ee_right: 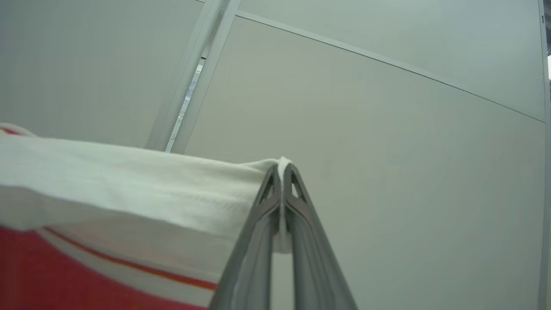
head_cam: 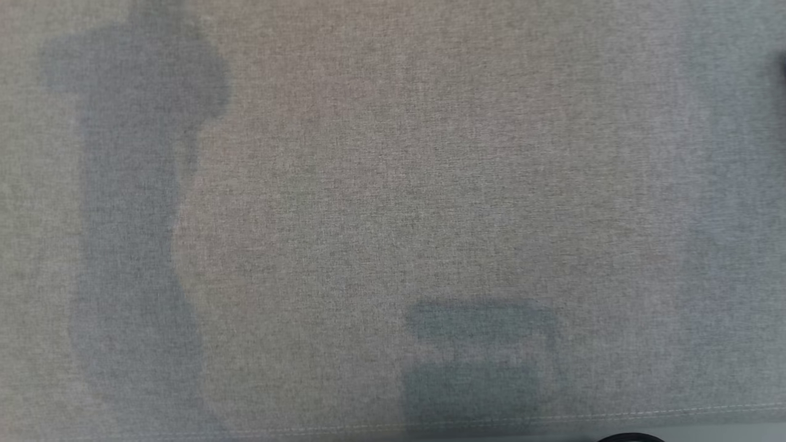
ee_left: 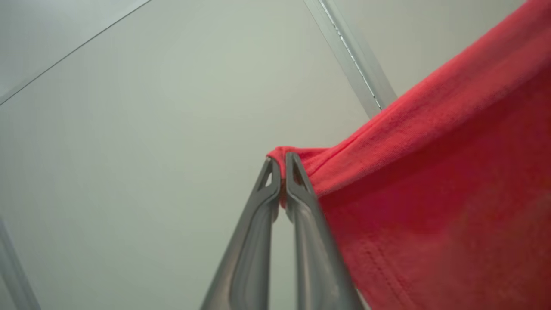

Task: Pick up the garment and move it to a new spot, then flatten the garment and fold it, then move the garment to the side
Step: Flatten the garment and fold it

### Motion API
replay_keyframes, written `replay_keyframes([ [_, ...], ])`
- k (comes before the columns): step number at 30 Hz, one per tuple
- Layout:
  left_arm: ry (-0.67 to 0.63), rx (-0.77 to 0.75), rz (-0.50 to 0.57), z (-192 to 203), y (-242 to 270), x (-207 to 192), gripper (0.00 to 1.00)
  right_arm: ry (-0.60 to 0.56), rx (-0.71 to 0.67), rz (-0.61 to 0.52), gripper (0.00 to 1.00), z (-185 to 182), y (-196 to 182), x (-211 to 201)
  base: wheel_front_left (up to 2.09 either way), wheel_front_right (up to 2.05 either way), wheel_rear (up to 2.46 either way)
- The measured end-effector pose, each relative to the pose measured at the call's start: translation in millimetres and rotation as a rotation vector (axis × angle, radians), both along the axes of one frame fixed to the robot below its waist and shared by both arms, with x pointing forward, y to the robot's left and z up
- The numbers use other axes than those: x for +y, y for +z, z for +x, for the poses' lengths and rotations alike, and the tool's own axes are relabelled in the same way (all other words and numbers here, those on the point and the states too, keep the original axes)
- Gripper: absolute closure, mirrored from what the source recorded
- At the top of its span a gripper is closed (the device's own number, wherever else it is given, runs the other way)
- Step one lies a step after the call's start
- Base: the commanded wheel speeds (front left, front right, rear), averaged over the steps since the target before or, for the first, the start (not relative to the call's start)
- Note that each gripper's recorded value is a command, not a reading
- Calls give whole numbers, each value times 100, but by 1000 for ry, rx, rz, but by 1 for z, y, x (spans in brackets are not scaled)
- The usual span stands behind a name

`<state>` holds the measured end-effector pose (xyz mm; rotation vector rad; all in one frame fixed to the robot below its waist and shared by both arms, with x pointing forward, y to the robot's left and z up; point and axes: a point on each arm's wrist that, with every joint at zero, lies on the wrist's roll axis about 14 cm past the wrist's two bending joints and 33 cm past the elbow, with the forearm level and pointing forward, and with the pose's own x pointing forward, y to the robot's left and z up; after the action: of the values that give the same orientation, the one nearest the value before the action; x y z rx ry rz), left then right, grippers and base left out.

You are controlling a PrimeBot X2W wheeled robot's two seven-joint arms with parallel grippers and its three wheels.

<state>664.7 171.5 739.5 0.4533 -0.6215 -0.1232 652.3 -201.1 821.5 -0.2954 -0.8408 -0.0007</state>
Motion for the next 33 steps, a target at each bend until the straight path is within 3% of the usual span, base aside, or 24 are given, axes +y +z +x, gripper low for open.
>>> replay_keyframes([
  [2, 12, 27, -25, 4, -17, 8, 100, 5, 48, 5, 100, 11, -25, 0, 0, 0, 0],
  [6, 18, 211, -91, 9, -104, 15, 100, -5, 194, 0, 100, 30, -99, -11, 0, 0, 0],
  [11, 53, 402, -193, -18, -194, 31, 100, 95, 385, 48, 100, 21, -194, 2, 0, 0, 0],
  [19, 113, 696, -376, -116, -304, 33, 100, 129, 712, 167, 100, -60, -320, -6, 0, 0, 0],
  [33, 156, 964, -481, -269, -364, 14, 100, 94, 1020, 310, 100, -216, -390, -18, 0, 0, 0],
])
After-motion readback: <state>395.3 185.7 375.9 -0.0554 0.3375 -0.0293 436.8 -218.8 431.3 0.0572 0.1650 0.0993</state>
